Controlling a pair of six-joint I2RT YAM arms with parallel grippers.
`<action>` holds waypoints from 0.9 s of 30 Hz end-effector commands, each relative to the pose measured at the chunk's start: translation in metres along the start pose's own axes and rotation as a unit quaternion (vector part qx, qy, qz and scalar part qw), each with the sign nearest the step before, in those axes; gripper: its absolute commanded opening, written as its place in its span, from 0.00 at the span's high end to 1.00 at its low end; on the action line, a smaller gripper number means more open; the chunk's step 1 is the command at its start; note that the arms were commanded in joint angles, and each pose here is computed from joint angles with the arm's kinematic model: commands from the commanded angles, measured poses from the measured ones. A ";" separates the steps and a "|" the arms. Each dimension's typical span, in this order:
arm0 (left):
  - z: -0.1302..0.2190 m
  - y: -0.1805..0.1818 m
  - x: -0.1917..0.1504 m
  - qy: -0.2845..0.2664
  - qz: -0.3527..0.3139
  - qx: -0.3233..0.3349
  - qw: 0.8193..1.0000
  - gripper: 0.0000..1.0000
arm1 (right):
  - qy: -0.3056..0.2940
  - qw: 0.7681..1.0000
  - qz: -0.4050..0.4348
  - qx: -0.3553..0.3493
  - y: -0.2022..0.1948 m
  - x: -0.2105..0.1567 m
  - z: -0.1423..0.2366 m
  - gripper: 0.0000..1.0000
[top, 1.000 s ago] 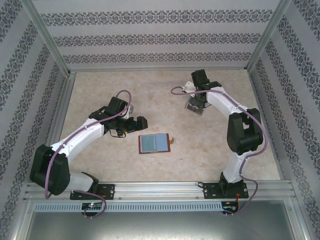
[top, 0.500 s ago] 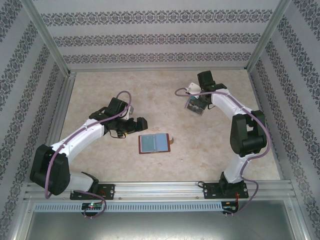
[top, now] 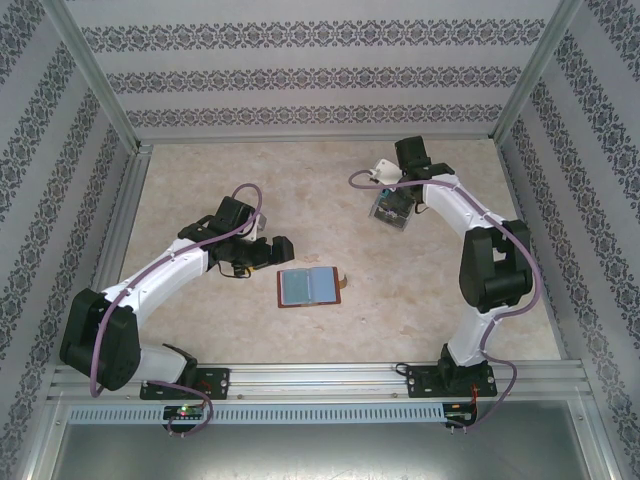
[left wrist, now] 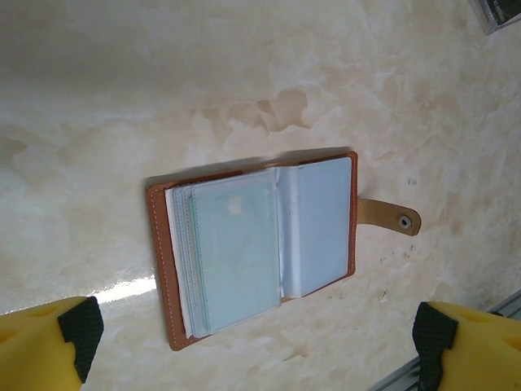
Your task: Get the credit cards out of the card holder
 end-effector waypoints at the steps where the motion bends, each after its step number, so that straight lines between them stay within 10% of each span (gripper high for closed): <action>1: 0.003 0.004 -0.002 0.001 0.008 0.004 1.000 0.00 | -0.005 1.000 0.005 0.014 0.004 0.004 -0.010 1.00; 27: 0.005 0.008 -0.003 0.001 0.016 0.009 1.000 0.00 | 0.022 0.999 -0.040 0.019 -0.003 -0.015 -0.040 0.98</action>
Point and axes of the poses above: each hand's point on the last joint's axis, 136 mm out from that joint toward the fingers, its own z axis back along the fingers, its own y axis along the line the jaws close on, x = y × z, the point moved 1 cm from there along z, back along the fingers, and after that the axes turned 3 degrees about -z, right-handed, at the moved point
